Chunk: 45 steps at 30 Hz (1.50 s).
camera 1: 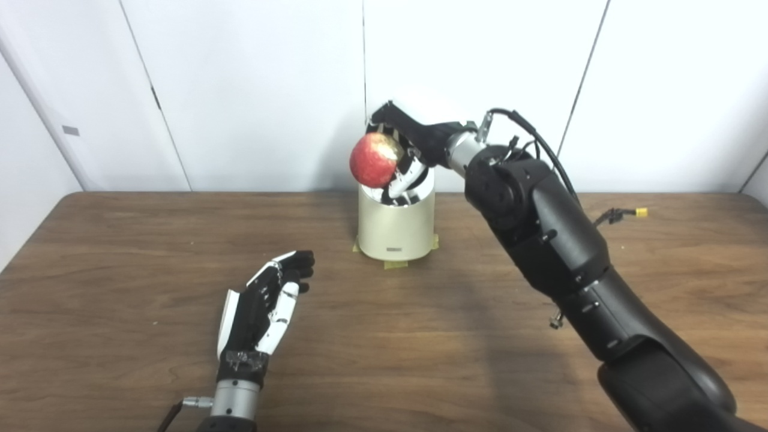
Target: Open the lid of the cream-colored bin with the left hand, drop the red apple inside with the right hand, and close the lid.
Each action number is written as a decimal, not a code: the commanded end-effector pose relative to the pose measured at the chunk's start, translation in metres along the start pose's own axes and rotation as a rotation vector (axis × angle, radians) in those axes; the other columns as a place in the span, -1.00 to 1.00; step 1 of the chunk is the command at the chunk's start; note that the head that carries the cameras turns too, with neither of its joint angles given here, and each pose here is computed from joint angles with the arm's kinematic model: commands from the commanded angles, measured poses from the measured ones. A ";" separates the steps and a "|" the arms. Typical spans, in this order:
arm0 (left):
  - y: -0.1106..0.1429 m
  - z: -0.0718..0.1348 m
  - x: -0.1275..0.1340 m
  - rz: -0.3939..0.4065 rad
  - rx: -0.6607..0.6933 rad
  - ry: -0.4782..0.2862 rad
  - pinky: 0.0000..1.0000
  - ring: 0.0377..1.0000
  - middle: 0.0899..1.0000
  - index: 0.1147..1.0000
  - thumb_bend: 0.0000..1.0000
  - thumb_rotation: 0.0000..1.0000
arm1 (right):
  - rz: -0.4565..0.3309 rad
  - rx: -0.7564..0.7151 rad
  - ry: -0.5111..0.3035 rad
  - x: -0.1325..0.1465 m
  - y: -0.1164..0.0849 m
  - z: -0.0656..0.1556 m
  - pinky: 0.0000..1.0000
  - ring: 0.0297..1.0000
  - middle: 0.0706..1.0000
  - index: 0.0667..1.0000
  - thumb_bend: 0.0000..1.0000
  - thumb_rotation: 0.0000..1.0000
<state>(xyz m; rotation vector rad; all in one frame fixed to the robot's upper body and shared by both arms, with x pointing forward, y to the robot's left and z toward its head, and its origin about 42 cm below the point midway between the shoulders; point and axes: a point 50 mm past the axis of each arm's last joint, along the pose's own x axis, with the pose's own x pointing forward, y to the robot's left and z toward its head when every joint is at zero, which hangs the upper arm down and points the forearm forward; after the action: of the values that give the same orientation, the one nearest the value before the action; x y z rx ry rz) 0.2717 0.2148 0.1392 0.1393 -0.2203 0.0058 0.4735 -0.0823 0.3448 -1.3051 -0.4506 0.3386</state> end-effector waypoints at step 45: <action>-0.001 0.014 0.006 -0.021 0.028 -0.066 0.40 0.50 0.49 0.42 -0.43 0.37 | -0.087 -0.209 0.132 0.015 -0.021 -0.019 -0.51 -0.29 -0.16 -0.03 0.03 -1.00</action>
<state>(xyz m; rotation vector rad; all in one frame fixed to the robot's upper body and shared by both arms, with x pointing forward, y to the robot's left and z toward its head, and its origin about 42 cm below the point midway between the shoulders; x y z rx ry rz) 0.2706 0.2125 0.1412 0.1556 -0.2220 -0.0113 0.4927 -0.0953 0.3273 -1.4802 -0.3863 0.2018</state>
